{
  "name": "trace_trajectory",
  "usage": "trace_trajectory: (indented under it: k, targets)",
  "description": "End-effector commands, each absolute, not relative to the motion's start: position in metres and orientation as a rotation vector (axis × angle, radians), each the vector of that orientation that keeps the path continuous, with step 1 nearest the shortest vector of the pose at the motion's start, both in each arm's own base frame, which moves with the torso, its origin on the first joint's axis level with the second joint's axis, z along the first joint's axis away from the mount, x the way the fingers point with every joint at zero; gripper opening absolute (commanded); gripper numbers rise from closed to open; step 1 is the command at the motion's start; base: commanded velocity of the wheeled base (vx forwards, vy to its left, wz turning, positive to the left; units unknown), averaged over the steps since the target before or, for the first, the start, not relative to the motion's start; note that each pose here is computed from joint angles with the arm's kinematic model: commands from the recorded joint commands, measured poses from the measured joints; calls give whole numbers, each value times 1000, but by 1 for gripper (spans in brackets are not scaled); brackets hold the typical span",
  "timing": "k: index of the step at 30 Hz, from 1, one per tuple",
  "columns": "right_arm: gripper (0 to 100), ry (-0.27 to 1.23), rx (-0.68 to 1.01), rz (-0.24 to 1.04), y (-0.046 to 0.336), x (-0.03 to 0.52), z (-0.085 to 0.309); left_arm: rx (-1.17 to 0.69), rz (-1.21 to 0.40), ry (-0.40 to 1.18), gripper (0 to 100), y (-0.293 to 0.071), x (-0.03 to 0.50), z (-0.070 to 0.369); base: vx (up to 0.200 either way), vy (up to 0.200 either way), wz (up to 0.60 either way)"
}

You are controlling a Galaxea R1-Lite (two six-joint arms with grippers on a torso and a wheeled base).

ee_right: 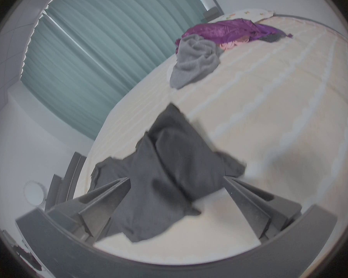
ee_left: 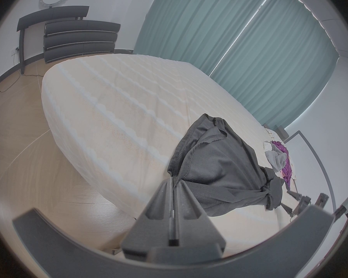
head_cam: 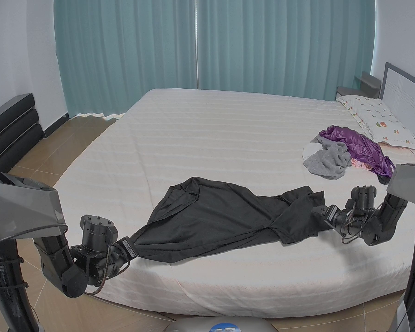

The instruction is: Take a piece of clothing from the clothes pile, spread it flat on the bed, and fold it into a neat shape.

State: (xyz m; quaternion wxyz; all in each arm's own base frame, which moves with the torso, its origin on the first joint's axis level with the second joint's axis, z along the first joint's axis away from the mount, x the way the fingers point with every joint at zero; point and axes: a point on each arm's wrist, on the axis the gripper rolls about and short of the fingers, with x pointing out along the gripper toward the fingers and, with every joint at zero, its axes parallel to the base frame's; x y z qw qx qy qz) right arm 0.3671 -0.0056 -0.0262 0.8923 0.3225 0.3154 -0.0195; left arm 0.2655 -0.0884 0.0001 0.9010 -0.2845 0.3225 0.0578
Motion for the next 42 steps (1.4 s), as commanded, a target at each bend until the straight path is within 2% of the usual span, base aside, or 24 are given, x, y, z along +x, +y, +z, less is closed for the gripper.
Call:
trace_trajectory:
  k: [1,8,20,21,30,42]
  targets:
    - [100,735,675,58,6,324,-28,-586,123,674,0,-88,266,-2,0,0,0]
    - [100,776,634,82,17,324,-48,-585,127,679,0,-88,266,-4,0,0,0]
    - [100,724,609,59,18,351,-59,-586,130,677,0,-87,266,-4,0,0,0]
    - [0,725,601,54,18,351,-61,-586,130,677,0,-87,266,-4,0,0,0]
    - [0,714,595,47,16,348,-57,-586,130,677,0,-87,266,-4,0,0,0]
    - [0,688,613,37,9,325,-24,-586,124,675,0,-88,265,-3,0,0,0]
